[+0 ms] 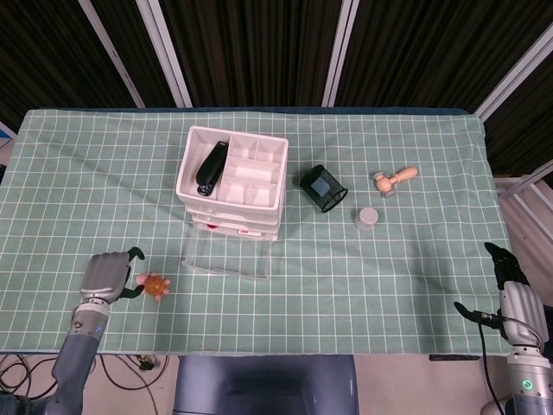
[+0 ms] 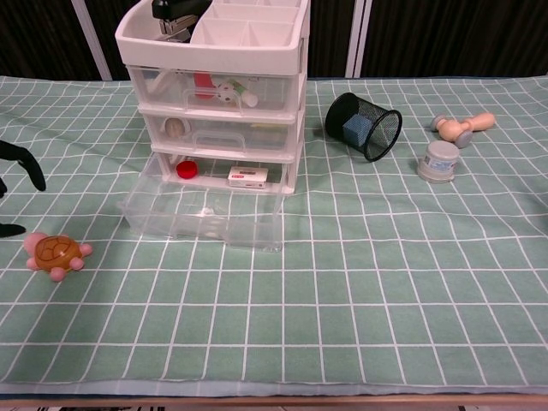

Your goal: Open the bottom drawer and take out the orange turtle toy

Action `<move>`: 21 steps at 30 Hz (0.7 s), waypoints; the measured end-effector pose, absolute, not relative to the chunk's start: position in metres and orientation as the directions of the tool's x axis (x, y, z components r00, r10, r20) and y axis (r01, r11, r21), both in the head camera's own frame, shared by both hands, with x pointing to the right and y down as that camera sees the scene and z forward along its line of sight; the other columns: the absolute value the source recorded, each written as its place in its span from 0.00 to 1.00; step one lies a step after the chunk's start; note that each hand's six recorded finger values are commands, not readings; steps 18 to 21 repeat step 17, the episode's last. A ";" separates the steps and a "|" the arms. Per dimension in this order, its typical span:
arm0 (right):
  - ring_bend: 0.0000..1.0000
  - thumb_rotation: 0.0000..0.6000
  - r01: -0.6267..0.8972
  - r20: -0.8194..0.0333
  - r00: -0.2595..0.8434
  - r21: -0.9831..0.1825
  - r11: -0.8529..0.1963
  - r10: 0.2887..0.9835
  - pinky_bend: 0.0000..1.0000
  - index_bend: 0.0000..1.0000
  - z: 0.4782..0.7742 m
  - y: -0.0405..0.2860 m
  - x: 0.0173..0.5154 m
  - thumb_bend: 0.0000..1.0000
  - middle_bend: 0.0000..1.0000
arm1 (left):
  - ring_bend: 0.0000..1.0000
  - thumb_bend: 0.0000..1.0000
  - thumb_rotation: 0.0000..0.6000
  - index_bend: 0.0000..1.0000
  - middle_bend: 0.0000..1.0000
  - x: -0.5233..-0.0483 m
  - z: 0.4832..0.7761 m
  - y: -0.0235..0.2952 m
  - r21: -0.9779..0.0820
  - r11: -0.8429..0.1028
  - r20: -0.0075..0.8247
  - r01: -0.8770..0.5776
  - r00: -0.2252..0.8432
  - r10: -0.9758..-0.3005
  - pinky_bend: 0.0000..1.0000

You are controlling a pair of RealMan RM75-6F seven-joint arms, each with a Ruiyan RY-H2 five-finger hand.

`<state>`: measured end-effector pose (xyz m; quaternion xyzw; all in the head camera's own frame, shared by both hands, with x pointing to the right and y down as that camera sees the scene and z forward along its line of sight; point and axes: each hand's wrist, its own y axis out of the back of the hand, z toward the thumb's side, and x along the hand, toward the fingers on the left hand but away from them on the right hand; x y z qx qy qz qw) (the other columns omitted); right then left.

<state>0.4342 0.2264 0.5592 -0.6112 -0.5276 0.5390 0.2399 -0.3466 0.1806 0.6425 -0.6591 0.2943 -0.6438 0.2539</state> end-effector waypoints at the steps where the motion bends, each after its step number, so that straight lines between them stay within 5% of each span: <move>1: 0.00 1.00 0.384 -0.405 -0.137 -0.863 -0.328 0.904 0.18 0.00 0.559 0.226 0.434 0.11 0.10 | 0.40 0.17 1.00 0.17 0.38 -0.350 0.637 0.181 -0.726 -0.684 0.686 -0.070 -0.002 -0.728 0.52; 6: 0.00 1.00 0.370 -0.400 -0.131 -0.869 -0.330 0.907 0.18 0.00 0.559 0.226 0.434 0.11 0.10 | 0.06 0.11 1.00 0.02 0.04 -0.364 0.612 0.183 -0.785 -0.612 0.614 -0.098 0.008 -0.789 0.20; 10: 0.00 1.00 0.355 -0.393 -0.125 -0.875 -0.329 0.911 0.18 0.00 0.558 0.226 0.433 0.11 0.10 | 0.00 0.03 1.00 0.00 0.00 -0.384 0.588 0.193 -0.840 -0.534 0.535 -0.093 0.020 -0.845 0.02; 21: 0.00 1.00 0.333 -0.380 -0.119 -0.886 -0.324 0.917 0.18 0.00 0.556 0.227 0.433 0.11 0.10 | 0.00 0.02 1.00 0.00 0.00 -0.435 0.568 0.222 -0.891 -0.454 0.454 -0.022 0.007 -0.891 0.00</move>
